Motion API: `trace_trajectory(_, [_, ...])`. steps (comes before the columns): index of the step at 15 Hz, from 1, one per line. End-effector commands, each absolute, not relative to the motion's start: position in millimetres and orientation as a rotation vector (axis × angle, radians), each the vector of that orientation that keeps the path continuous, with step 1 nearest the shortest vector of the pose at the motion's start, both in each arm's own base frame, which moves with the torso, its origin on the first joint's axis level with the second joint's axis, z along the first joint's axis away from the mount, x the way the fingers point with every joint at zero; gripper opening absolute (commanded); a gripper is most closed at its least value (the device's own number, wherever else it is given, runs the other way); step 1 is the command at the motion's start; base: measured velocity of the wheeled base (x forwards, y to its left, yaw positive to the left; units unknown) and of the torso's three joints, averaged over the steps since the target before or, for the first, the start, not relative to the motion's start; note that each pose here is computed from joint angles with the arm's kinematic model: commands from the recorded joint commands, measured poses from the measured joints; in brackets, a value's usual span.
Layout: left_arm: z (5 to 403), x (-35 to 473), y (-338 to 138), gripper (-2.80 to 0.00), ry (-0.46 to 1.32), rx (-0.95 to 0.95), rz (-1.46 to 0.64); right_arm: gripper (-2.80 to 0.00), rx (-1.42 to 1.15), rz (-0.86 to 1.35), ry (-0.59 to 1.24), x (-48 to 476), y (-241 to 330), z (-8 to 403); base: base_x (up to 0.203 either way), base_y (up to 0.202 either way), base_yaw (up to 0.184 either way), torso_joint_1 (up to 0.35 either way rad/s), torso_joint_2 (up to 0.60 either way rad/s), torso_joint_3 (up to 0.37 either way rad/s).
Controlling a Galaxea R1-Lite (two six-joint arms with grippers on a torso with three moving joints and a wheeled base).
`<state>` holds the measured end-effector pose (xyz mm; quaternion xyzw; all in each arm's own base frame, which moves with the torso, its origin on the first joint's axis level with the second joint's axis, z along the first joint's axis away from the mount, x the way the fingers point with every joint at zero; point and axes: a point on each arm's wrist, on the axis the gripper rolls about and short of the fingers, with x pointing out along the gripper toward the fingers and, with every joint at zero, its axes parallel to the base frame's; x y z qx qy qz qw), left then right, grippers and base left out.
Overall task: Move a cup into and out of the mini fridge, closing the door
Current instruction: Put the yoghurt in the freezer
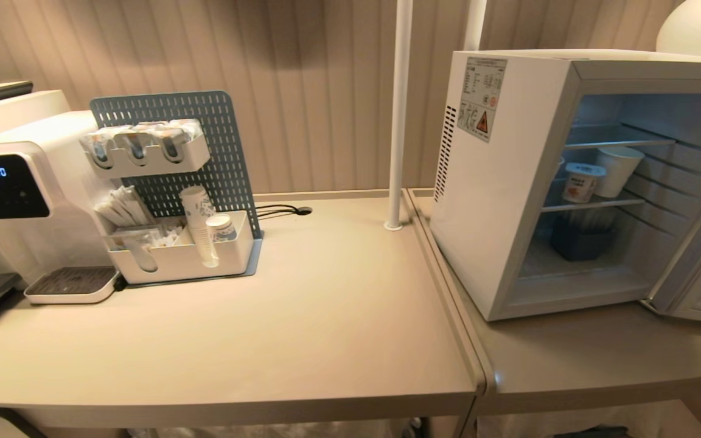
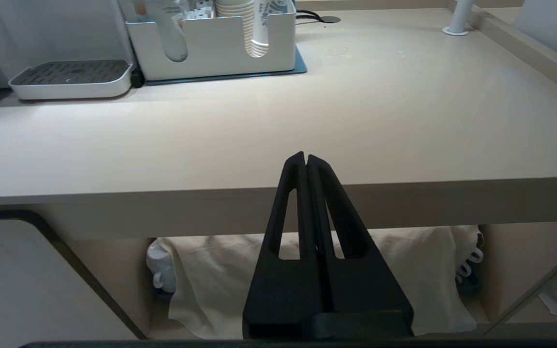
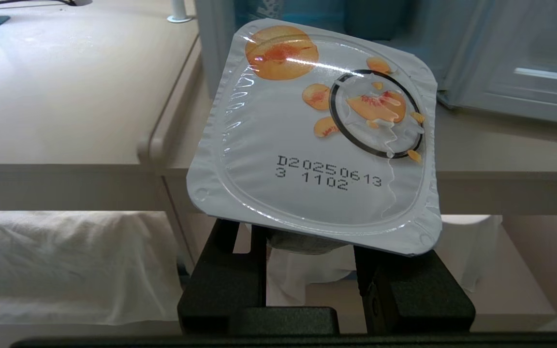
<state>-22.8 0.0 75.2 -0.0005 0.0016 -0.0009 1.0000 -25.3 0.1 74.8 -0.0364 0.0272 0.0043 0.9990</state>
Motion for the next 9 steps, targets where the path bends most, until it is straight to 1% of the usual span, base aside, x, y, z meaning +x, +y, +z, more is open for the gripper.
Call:
trace_trajectory(1, [75.2,-22.7,0.0,-2.80,0.005,-0.002,-0.002,-2.80,-0.073,0.010,0.056,-25.2,0.1,74.7,0.000,-0.192,-0.002,0.002,-0.01,0.002])
trace_trajectory(7, [75.2,-22.7,0.0,-2.80,0.005,-0.006,-0.002,-2.80,-0.072,0.010,0.056,-25.1,0.1,74.5,0.000,-0.186,-0.001,0.003,0.00,0.002])
trace_trajectory(8, [75.2,-22.7,0.0,-2.80,0.005,-0.006,-0.002,-2.80,-0.065,0.008,0.055,-25.1,0.1,74.1,0.000,-0.088,-0.009,0.002,0.01,0.000])
trace_trajectory(9, [75.2,-22.7,0.0,-2.80,0.005,-0.006,-0.002,-2.80,-0.047,0.006,0.040,-25.1,0.1,75.9,0.000,0.000,0.000,0.000,0.00,0.000])
